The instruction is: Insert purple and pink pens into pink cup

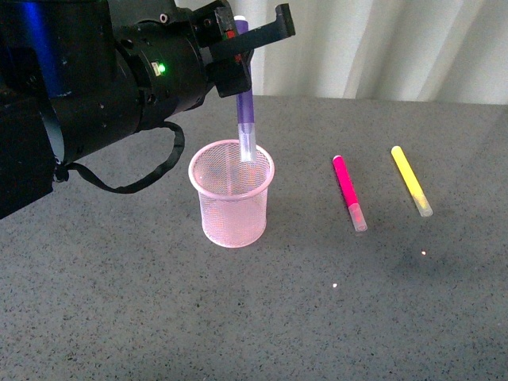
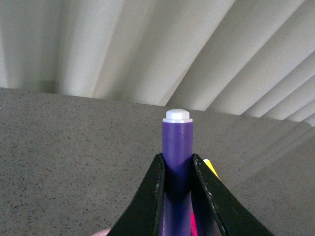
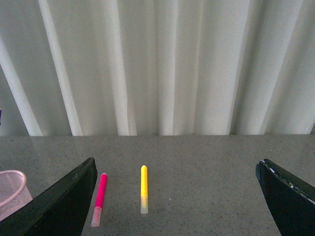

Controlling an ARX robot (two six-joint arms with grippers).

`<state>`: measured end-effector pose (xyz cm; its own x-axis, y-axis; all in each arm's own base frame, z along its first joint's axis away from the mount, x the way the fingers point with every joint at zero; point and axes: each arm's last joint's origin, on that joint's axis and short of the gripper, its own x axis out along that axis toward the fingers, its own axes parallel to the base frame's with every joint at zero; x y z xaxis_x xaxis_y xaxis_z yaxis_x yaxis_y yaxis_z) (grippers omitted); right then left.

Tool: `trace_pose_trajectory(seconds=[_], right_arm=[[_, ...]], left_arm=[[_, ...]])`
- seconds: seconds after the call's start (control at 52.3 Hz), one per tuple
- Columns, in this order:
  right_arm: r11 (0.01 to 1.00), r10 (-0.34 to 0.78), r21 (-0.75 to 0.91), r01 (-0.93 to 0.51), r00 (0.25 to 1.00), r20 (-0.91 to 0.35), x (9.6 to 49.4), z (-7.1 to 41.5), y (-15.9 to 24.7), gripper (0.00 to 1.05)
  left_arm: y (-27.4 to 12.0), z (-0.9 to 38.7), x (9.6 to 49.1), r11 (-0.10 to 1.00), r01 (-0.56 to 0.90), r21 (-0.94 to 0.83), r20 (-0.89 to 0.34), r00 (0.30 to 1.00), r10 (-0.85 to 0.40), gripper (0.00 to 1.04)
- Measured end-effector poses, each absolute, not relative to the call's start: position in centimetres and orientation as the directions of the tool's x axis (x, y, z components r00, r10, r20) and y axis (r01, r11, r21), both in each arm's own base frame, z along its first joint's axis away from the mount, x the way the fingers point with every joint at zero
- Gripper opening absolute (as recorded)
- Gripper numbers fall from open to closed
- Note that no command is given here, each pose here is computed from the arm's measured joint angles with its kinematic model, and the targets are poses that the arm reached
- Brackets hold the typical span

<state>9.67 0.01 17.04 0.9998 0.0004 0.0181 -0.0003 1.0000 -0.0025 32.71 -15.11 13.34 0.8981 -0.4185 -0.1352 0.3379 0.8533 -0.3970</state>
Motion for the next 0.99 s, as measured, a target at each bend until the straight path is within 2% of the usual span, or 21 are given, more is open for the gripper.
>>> trace_pose_trajectory(seconds=[0.382,0.841,0.994], right_arm=[[1.0,0.002,-0.002,-0.001,1.0,0.018,9.7,17.0,0.0,0.98],[1.0,0.002,-0.002,-0.002,1.0,0.018,9.7,17.0,0.0,0.98],[1.0,0.002,-0.002,-0.002,1.0,0.018,9.7,17.0,0.0,0.98]], left_arm=[[-12.7,10.4,35.8,0.88,0.269,-0.392,-0.132,0.93,-0.343,0.12],[-12.9,9.6,35.4,0.872,0.283,-0.4,-0.125,0.925,-0.358,0.12],[-13.0,9.6,35.3,0.871,0.291,-0.396,-0.128,0.922,-0.366,0.36]])
